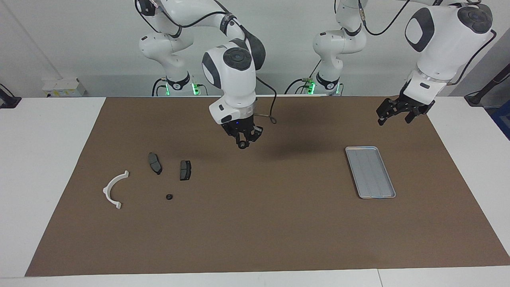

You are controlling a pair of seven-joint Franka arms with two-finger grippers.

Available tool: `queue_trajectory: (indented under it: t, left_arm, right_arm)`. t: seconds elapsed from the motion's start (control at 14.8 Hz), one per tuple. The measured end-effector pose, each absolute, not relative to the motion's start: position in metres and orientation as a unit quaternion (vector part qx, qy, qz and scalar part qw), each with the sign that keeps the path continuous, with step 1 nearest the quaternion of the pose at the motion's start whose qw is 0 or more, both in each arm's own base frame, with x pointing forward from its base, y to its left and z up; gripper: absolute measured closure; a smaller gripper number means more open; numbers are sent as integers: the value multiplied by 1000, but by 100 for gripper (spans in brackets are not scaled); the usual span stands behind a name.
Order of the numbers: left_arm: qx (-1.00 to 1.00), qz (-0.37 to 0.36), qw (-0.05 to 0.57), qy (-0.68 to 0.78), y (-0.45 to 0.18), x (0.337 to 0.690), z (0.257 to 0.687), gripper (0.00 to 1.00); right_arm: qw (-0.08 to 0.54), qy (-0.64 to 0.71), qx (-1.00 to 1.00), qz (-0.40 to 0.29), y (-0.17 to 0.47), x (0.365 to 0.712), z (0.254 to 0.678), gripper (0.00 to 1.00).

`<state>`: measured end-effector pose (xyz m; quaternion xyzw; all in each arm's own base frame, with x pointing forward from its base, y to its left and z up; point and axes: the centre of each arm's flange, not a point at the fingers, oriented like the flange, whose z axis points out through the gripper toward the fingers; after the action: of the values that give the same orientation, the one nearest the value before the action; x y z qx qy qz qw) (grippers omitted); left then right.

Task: Pick bearing gear from pile to tray
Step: 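Carry the bearing with the right gripper to mid-table and release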

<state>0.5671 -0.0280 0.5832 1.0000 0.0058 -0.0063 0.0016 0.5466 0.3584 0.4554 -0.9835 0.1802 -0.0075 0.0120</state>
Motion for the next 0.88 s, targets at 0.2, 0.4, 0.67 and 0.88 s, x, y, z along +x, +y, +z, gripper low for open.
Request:
queue_trajectory:
  t: [0.2, 0.4, 0.67, 0.88]
  left_arm:
    - [1000, -6, 2, 6, -28, 567, 583, 0]
    - [1000, -6, 2, 6, -28, 567, 583, 0]
    - [1000, -6, 2, 6, -28, 567, 583, 0]
    - [1000, -6, 2, 6, -28, 567, 583, 0]
  right_arm:
    - [19, 179, -983, -15, 367, 535, 415, 66]
    - [21, 179, -983, -17, 363, 527, 381, 66]
    - [24, 182, -983, -20, 362, 524, 368, 66]
    - [27, 187, -982, -22, 373, 519, 355, 66]
